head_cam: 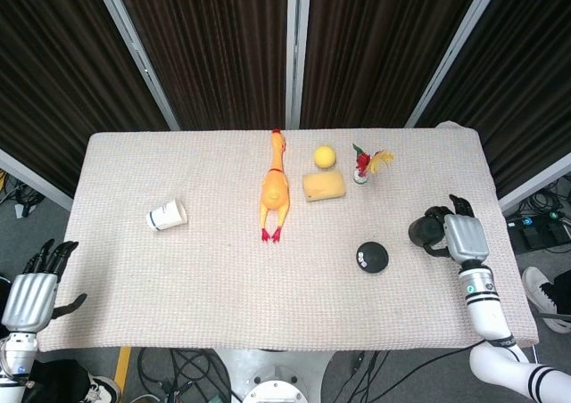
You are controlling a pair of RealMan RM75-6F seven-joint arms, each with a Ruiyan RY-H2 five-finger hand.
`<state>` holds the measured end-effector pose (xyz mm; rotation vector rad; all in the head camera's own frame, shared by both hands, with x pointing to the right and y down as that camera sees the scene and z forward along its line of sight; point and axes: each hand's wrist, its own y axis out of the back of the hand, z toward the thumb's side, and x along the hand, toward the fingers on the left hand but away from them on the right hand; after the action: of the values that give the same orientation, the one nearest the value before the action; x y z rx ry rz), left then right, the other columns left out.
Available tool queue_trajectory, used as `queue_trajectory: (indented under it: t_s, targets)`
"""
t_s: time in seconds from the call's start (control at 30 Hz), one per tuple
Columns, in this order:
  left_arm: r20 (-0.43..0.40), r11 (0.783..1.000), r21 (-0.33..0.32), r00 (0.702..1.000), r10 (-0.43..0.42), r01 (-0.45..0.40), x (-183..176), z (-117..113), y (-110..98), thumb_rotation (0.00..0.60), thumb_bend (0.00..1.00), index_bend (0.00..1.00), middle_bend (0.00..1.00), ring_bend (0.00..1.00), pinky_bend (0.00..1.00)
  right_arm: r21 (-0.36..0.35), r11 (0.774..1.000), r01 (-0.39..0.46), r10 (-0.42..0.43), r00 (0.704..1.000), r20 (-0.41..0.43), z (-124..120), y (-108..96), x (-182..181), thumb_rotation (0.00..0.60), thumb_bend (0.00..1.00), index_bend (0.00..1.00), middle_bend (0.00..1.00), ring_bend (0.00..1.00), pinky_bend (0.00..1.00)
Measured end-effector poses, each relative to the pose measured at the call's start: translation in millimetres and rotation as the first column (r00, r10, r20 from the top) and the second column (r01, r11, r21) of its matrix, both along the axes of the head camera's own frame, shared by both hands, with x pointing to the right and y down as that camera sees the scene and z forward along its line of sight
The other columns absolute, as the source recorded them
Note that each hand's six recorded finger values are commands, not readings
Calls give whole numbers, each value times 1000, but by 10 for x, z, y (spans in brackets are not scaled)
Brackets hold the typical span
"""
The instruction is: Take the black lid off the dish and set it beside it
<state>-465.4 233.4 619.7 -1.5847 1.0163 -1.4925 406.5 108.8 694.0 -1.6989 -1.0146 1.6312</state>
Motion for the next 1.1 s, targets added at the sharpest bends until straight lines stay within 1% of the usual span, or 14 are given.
queue_trajectory:
  t_s: [0.1,0.17,0.23,0.3,0.33,0.43,0.5,0.63,0.77,0.83,0.97,1.1]
  targets:
    - [5,1000,-1,1000,-2,2,-1,-2,0,600,165,103,103,0,182,-24,1000,-15,15,1000,-7,97,58,67,600,105,393,405,16,0]
    - [8,1000,-1,1000,-5,5,-9,-9,-1,600,166,103,104,0,182,-45,999,-19,18,1000,-4,159,98,84,600,91,342,373,12,0]
    - [8,1000,1,1000,-6,6,-12,-16,-1,600,166,103,103,0,182,-66,998,-19,20,1000,2,200,127,84,600,29,186,253,2,0]
    - [9,1000,3,1000,-7,6,-14,-21,-3,600,166,103,103,0,181,-76,997,-22,23,1000,17,214,137,73,600,1,71,145,0,0]
    - [8,1000,4,1000,-6,6,-13,-24,-4,600,166,103,103,0,181,-73,997,-22,24,999,25,205,133,65,600,0,30,98,0,0]
    - [5,1000,7,1000,-6,6,-9,-30,-9,600,165,103,103,0,181,-45,999,-21,23,998,56,123,93,29,600,0,0,31,0,0]
    - [3,1000,10,1000,-5,5,-6,-35,-13,600,164,103,103,0,181,-13,1000,-15,16,997,70,28,55,8,600,0,0,12,0,0]
    - [0,1000,20,1000,-2,2,8,-56,-22,600,165,103,103,0,181,48,999,-3,-1,996,94,-198,18,-41,600,0,0,13,0,0]
    - [1,1000,26,1000,-3,3,13,-73,-27,600,165,103,103,0,181,142,990,17,-31,995,95,-543,43,-42,600,0,0,14,0,0]
    - [2,1000,28,1000,-5,5,12,-81,-33,600,165,103,103,0,181,187,982,31,-45,996,74,-709,83,-11,600,0,0,16,0,0]
    - [0,999,42,1000,-5,5,25,-102,-54,600,165,103,103,0,178,285,957,56,-56,998,-11,-1079,259,125,600,0,0,17,0,0]
    - [2,999,51,1000,-5,5,36,-104,-79,600,166,103,103,0,176,327,941,84,-48,992,-117,-1305,526,268,600,0,0,15,0,0]
